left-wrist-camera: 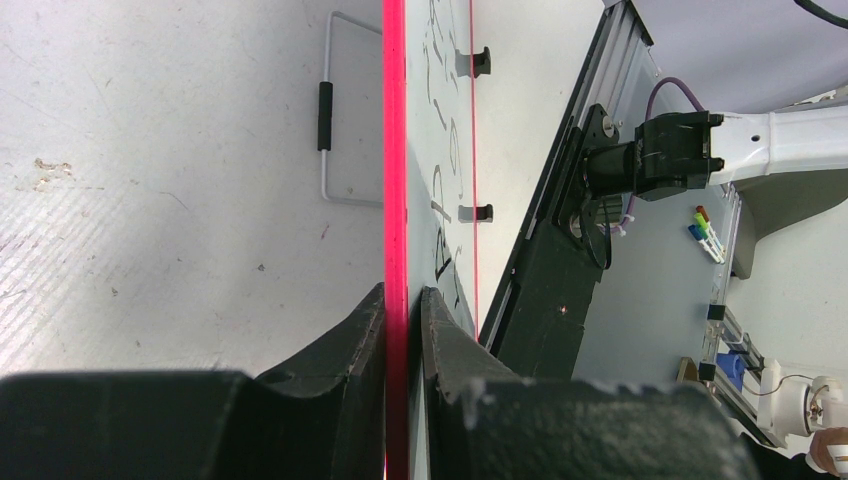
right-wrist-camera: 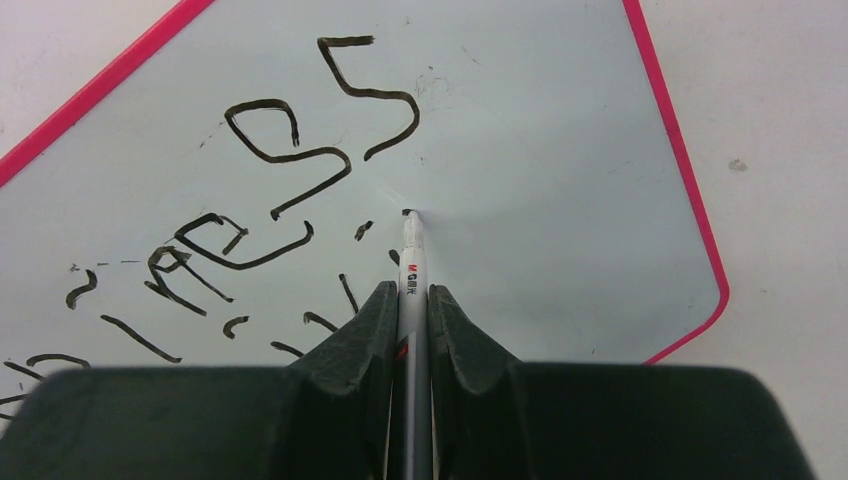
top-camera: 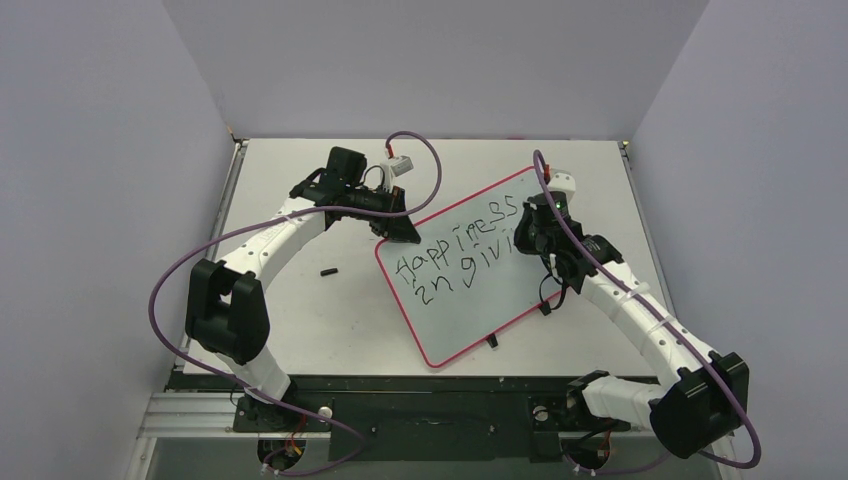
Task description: Write a sentence on the whiteboard
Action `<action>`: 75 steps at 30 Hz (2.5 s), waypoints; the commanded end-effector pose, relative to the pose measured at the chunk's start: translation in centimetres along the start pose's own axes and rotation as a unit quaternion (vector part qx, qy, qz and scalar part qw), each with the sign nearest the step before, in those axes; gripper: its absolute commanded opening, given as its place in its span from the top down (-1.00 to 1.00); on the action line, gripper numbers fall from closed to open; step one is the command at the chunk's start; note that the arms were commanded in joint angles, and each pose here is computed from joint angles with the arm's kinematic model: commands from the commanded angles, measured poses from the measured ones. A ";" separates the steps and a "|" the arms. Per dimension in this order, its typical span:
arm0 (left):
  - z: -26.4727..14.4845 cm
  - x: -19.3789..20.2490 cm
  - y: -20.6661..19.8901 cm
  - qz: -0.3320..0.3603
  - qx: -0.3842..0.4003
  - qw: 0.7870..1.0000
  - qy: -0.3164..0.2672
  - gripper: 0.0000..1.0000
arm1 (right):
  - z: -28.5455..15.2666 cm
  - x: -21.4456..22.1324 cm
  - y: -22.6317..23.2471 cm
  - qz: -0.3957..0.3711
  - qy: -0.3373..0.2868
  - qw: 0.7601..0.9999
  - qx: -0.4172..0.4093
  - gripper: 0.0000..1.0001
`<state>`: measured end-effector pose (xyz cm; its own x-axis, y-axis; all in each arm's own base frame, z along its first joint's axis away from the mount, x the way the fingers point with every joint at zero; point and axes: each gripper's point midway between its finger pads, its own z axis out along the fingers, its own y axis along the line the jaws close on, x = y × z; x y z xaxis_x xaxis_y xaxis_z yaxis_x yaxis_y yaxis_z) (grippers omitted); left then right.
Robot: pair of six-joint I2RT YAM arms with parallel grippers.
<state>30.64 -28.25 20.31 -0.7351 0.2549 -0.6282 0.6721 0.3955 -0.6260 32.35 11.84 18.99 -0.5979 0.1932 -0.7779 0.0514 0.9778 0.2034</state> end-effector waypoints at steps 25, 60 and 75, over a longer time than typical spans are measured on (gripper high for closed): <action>-1.1 -2.4 -2.2 0.081 0.014 0.996 -0.038 1.00 | 0.2 2.4 0.0 0.011 0.021 0.999 -0.022 1.00; -1.1 -2.4 -2.1 0.080 0.013 0.996 -0.037 1.00 | 1.7 1.4 -1.0 0.019 0.020 1.000 0.009 1.00; -1.3 -2.5 -2.3 0.083 0.014 0.996 -0.036 1.00 | 0.1 2.5 -2.4 0.015 0.015 1.000 0.018 1.00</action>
<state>30.34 -28.12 19.99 -0.7536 0.2554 -0.6057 0.6522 0.4053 -0.6406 31.51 9.99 16.60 -0.6065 0.2175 -0.7647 0.1010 0.9751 0.1972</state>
